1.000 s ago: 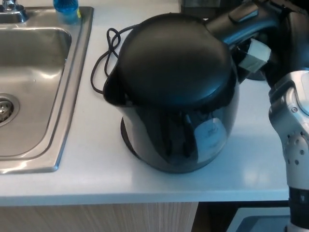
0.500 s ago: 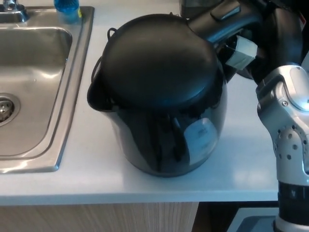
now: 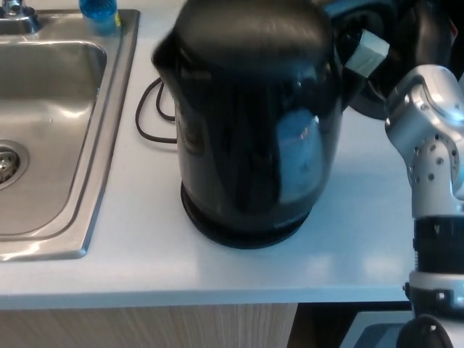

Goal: Pick up a kettle using the right hand on left side of the counter and then walk right towards the kettl base and turn on the kettle

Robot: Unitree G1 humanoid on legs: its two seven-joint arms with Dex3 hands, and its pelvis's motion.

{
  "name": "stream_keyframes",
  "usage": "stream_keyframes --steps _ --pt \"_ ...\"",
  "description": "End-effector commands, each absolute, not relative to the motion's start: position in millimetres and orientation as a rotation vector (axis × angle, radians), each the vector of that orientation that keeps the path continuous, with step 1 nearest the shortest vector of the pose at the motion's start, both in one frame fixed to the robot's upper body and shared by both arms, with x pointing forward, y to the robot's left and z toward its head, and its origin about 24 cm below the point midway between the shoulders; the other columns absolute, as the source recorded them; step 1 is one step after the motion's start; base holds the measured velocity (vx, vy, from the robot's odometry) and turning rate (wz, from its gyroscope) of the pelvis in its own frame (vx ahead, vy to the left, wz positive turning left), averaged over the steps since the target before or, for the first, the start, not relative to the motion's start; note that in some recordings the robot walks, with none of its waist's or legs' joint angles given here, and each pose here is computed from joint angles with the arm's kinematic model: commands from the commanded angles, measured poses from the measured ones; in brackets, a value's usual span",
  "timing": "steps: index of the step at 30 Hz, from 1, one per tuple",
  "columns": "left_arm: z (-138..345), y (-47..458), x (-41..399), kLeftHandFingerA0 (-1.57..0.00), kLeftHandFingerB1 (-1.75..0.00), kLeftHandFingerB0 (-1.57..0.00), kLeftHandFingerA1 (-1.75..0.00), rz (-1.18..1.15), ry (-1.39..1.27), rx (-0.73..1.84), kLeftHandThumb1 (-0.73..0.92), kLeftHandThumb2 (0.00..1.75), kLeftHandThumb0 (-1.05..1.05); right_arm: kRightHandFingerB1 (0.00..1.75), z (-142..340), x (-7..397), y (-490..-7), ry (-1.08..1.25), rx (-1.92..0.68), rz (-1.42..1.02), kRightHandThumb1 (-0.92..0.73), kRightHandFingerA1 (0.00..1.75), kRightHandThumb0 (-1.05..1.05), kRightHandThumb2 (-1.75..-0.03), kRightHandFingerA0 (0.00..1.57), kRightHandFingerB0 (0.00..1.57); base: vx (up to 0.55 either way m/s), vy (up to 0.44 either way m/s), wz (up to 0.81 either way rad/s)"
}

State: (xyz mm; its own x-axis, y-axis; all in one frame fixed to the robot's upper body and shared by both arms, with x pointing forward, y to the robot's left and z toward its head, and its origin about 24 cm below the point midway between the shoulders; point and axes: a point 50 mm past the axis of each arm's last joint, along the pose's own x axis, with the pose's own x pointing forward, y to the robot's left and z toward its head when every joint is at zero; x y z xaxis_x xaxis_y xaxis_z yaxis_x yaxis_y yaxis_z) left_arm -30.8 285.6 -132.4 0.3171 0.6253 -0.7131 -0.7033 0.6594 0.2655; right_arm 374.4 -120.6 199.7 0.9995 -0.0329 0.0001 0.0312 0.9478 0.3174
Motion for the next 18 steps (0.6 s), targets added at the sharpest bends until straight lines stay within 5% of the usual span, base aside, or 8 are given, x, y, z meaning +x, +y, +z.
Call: stream_keyframes --steps 1,13,18 --pt "-129 290 -33 -0.96 -0.95 -0.84 -1.06 0.874 0.855 -0.088 0.56 1.22 0.33 1.69 211 376 -124 -0.079 0.304 -0.043 -0.34 1.75 -0.18 -1.52 1.01 0.78 0.00 0.000 0.00" --pt "-132 290 -33 -0.99 -0.93 -0.85 -1.03 0.878 0.867 -0.092 0.55 1.20 0.30 1.71 204 371 -114 -0.058 0.311 -0.026 -0.37 1.75 -0.23 -1.42 0.98 0.77 0.00 0.000 0.00" --pt "-130 289 -30 -0.97 -0.93 -0.82 -1.05 0.872 0.847 -0.087 0.59 1.24 0.36 1.58 200 368 -114 -0.091 0.256 0.000 -0.37 1.75 -0.16 -1.55 1.02 0.86 0.00 0.000 0.00"
